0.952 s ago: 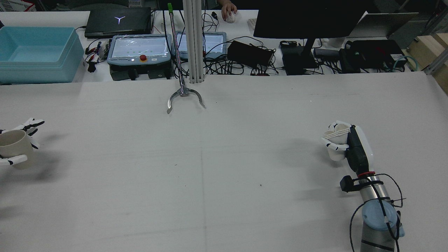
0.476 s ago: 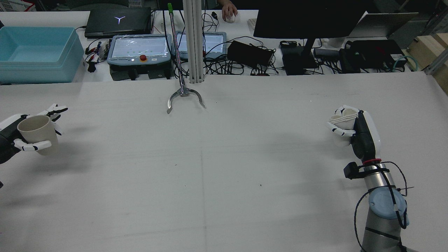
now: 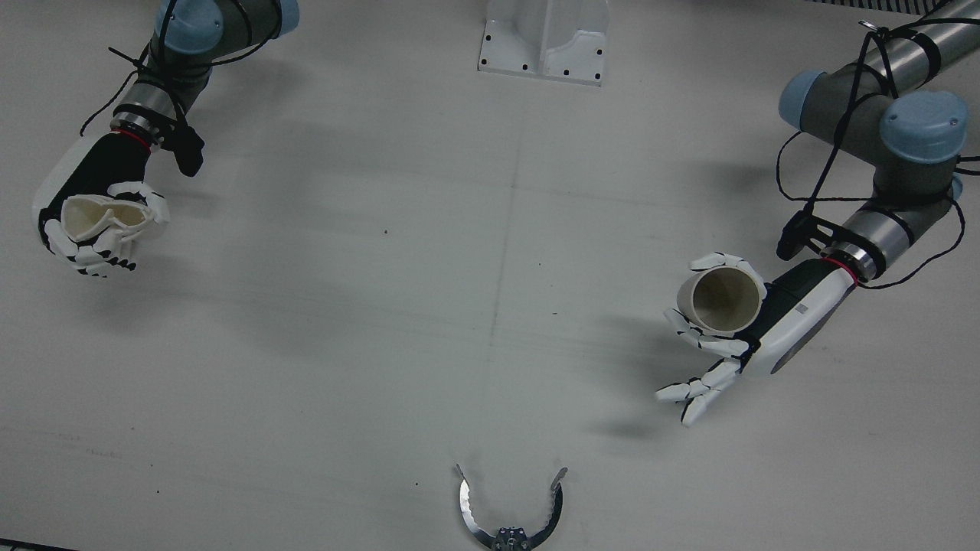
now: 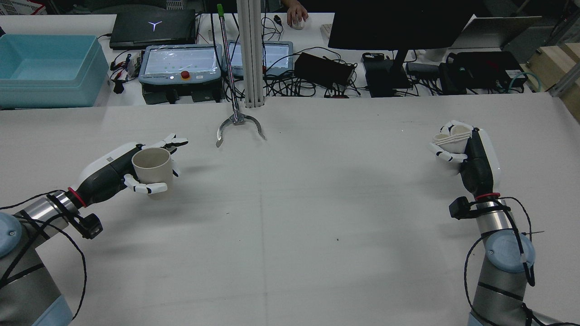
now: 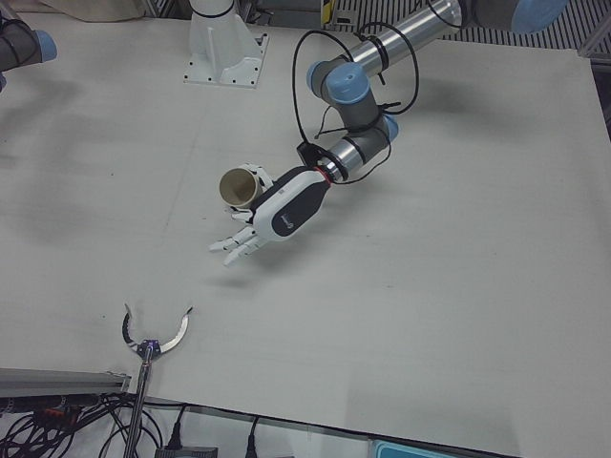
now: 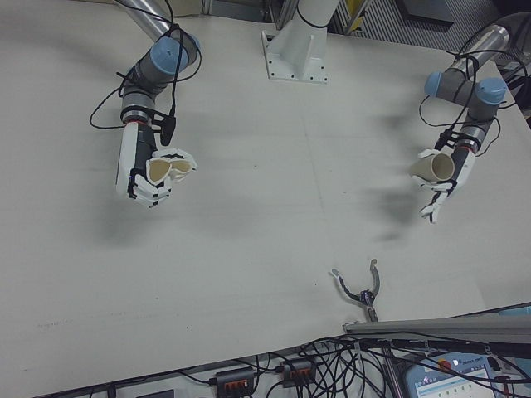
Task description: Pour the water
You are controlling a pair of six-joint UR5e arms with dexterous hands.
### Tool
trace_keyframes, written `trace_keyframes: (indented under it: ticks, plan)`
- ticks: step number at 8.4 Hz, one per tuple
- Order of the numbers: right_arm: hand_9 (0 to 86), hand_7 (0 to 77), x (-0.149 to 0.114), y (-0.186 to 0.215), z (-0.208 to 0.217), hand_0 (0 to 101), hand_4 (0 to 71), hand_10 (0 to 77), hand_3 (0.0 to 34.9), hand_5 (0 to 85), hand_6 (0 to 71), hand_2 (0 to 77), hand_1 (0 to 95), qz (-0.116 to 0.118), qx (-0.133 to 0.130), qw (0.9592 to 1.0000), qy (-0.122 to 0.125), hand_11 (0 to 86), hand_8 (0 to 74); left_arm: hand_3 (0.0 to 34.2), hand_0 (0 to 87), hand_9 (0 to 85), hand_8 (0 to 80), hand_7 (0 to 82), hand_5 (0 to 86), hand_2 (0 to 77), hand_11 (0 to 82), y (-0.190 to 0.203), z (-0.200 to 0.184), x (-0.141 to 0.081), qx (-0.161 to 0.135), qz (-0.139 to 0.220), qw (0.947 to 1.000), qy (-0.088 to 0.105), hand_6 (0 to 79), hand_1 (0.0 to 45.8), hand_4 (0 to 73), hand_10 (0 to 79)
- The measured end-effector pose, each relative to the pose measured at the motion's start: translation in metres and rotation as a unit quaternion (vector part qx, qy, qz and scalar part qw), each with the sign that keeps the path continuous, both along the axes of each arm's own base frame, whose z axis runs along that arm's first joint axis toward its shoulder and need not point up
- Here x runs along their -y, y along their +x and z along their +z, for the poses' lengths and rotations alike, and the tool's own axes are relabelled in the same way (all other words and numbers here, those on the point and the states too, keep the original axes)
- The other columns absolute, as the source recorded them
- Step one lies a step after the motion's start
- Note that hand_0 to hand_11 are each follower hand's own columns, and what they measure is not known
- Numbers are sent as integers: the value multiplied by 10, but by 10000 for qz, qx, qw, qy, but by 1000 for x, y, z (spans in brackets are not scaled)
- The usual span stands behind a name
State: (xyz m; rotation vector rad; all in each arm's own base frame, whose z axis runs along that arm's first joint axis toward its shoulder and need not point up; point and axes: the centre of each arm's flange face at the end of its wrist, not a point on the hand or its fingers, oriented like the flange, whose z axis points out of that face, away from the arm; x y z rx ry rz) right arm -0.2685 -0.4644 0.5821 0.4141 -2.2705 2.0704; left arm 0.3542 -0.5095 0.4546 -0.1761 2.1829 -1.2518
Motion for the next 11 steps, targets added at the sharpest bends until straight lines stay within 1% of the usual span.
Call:
trace_keyframes:
  ticks: [1, 2, 3, 4, 5, 6, 7, 8, 9, 10, 11]
  plan:
    - [698, 704, 1, 2, -1, 453, 447, 622, 0, 687, 698, 344, 49, 22, 3, 10000, 4, 698, 704, 0, 387, 16, 11, 169, 240, 398, 82, 32, -39, -6, 9, 160, 9995, 290, 98, 11, 671, 44]
    - [698, 704, 2, 4, -2, 452, 447, 611, 0, 693, 698, 344, 49, 38, 12, 10000, 13, 698, 704, 0, 388, 16, 5, 169, 240, 398, 82, 65, -80, -15, 6, 293, 9978, 595, 98, 11, 671, 44]
    - [698, 704, 2, 6, -6, 456, 447, 611, 0, 698, 698, 344, 49, 42, 35, 10000, 34, 698, 704, 0, 390, 16, 11, 174, 240, 398, 82, 99, -125, -30, 12, 394, 9949, 926, 98, 11, 671, 54]
    - [704, 704, 3, 7, -12, 460, 447, 611, 0, 693, 698, 349, 49, 20, 48, 10000, 57, 698, 704, 0, 399, 16, 11, 174, 240, 398, 82, 132, -166, -49, 23, 471, 9907, 1276, 98, 11, 671, 60]
    - [704, 704, 2, 8, -22, 460, 447, 611, 0, 693, 698, 349, 49, -4, 58, 10000, 80, 698, 704, 0, 399, 16, 11, 174, 240, 398, 82, 164, -189, -75, 19, 635, 9869, 1481, 98, 11, 671, 60]
    - [698, 704, 1, 9, -45, 462, 442, 638, 0, 698, 693, 349, 49, -68, -29, 9999, 132, 698, 704, 0, 396, 16, 11, 169, 240, 398, 93, 187, -199, -95, 17, 778, 9846, 1566, 93, 11, 676, 60]
    - [698, 704, 2, 14, -92, 462, 442, 638, 0, 698, 693, 349, 49, -160, -382, 9987, 284, 698, 704, 0, 389, 16, 11, 164, 240, 398, 93, 198, -202, -105, 17, 861, 9834, 1595, 93, 11, 671, 60]
    - [704, 704, 1, 23, -156, 461, 442, 644, 0, 693, 693, 349, 49, -210, -961, 9934, 599, 698, 704, 0, 387, 16, 11, 164, 240, 398, 93, 202, -203, -109, 19, 894, 9830, 1601, 93, 11, 671, 60]
    - [698, 704, -8, 36, -224, 461, 420, 644, 0, 693, 687, 349, 49, -100, -1673, 9805, 1024, 698, 704, 0, 389, 16, 11, 164, 240, 398, 93, 204, -203, -110, 19, 907, 9829, 1600, 93, 11, 671, 60]
    - [704, 698, -19, 43, -266, 461, 398, 687, 0, 698, 698, 349, 49, 32, -2153, 9676, 1319, 693, 704, 0, 387, 16, 11, 164, 240, 398, 93, 204, -203, -110, 11, 912, 9829, 1603, 93, 11, 671, 60]
    - [704, 698, -31, 38, -288, 461, 398, 687, 0, 698, 698, 349, 49, 27, -2426, 9584, 1505, 693, 704, 0, 387, 16, 11, 169, 240, 398, 93, 204, -204, -110, 7, 918, 9828, 1604, 93, 11, 671, 65]
